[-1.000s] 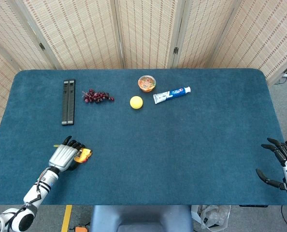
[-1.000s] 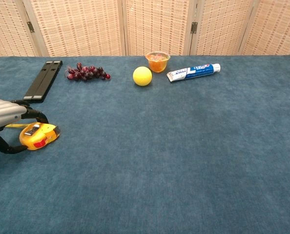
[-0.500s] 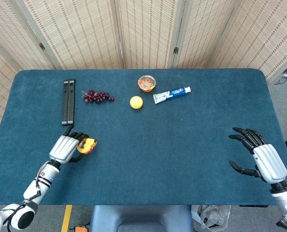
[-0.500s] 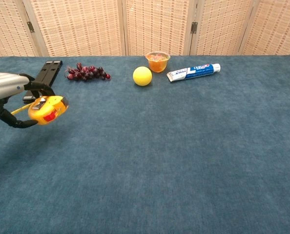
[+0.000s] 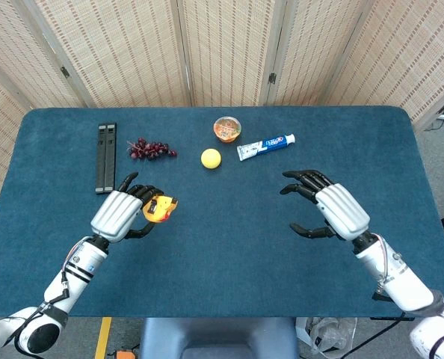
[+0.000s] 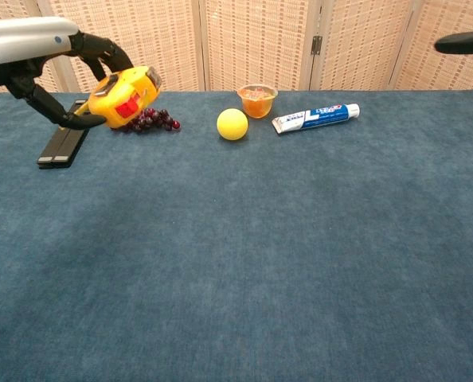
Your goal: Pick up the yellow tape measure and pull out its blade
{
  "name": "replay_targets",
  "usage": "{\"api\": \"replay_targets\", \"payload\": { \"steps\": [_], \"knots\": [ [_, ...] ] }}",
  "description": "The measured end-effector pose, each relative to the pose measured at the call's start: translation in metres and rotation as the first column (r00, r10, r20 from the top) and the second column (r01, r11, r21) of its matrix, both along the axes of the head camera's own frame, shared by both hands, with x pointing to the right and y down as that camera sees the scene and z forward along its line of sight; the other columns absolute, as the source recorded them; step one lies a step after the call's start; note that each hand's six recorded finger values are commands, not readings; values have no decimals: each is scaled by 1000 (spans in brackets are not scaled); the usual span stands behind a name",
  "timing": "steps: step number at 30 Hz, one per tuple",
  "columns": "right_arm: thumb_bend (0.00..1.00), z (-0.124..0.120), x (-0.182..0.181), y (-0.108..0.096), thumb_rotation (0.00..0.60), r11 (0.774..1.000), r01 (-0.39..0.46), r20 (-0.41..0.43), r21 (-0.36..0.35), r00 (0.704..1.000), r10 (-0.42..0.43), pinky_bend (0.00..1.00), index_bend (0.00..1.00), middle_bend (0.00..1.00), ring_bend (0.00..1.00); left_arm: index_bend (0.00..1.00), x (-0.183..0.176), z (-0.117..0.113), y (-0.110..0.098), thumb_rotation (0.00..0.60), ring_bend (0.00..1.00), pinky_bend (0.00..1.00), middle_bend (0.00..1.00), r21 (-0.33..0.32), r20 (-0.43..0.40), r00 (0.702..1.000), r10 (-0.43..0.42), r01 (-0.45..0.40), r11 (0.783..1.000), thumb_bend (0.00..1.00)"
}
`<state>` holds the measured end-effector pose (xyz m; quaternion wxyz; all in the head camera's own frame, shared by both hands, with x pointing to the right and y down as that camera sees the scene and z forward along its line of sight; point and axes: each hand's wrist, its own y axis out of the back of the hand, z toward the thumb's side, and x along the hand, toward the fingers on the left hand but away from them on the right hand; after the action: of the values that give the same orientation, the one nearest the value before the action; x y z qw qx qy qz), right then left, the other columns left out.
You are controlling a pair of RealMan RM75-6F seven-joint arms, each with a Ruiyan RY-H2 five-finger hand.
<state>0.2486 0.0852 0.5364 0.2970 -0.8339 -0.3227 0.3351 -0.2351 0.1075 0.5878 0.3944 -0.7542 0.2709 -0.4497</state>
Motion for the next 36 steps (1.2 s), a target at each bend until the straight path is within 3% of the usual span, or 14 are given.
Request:
{"api": "replay_targets", "payload": {
  "steps": [6, 17, 36],
  "knots": [
    [312, 14, -50, -21, 600, 997, 47, 25, -59, 999, -46, 113, 368, 151, 105, 421, 21, -13, -6, 600, 292, 83, 380, 11, -12, 1000, 18, -18, 1000, 378],
    [313, 33, -118, -35, 600, 988, 93, 71, -121, 994, -85, 112, 392, 151, 103, 431, 42, -21, -8, 600, 301, 82, 380, 15, -39, 999, 1, -1, 1000, 378],
    [312, 48, -165, -42, 600, 981, 102, 99, -166, 991, -86, 113, 413, 151, 94, 436, 58, -25, -3, 600, 303, 79, 380, 12, -56, 998, -3, 3, 1000, 379]
  ]
}}
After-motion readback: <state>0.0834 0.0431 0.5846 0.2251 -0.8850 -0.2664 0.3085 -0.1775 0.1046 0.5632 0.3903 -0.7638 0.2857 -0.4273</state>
